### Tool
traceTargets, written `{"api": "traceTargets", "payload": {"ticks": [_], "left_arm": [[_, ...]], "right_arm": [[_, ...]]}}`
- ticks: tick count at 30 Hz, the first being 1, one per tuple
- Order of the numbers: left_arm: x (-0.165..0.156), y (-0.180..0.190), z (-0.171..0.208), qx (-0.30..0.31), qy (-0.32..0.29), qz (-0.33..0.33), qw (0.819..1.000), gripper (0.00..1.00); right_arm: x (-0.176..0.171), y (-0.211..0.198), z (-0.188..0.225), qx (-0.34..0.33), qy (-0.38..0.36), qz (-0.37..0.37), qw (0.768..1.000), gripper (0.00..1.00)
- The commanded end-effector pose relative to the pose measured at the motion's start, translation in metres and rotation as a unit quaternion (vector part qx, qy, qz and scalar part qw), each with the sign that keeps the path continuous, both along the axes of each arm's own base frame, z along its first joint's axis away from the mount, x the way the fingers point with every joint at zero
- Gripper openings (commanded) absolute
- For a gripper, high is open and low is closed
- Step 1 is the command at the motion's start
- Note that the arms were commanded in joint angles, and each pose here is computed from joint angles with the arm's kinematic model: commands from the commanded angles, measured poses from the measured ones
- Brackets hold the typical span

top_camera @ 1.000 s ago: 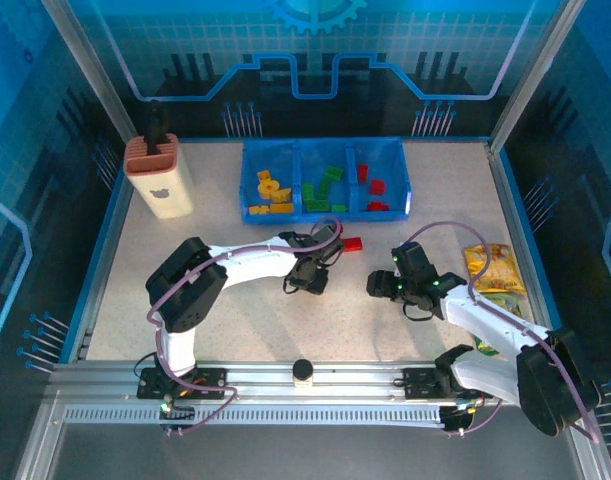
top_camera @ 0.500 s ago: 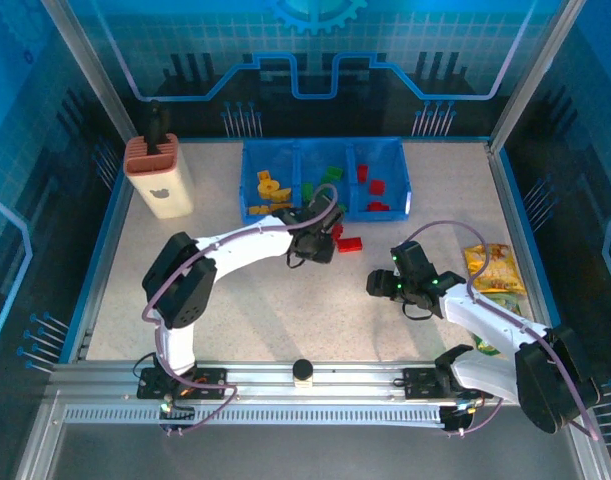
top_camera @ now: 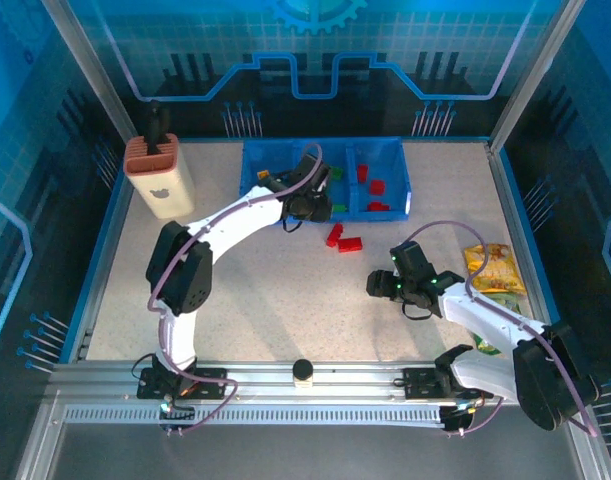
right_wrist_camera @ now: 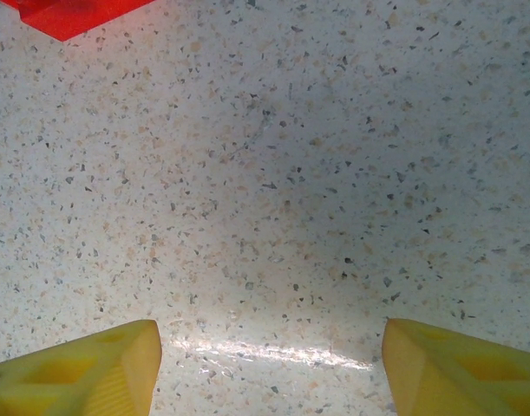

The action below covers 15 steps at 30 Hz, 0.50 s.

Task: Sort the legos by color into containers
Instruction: Place the lego in the container.

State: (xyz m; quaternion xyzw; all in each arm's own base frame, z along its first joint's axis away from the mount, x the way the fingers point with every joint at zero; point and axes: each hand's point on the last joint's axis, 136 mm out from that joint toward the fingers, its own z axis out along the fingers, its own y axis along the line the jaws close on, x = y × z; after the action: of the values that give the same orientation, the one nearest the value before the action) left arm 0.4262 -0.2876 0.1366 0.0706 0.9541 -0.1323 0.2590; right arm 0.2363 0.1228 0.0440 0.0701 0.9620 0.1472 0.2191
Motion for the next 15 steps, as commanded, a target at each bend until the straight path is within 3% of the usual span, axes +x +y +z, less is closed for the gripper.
{"api": "traceTargets", "payload": {"ticks": [1,15], "left_arm": [[0.014,-0.004,0.001,0.000,-0.001,-0.015,1.000,0.28],[0.074,-0.005,-0.007,-0.001,-0.009,-0.002,1.000,0.30]], "right_arm": [[0.005,0.003,0.004,0.003,-0.009,-0.001,1.000,0.69],[0.001,-0.001,0.009,-0.002,-0.009,-0.003,1.000,0.69]]}}
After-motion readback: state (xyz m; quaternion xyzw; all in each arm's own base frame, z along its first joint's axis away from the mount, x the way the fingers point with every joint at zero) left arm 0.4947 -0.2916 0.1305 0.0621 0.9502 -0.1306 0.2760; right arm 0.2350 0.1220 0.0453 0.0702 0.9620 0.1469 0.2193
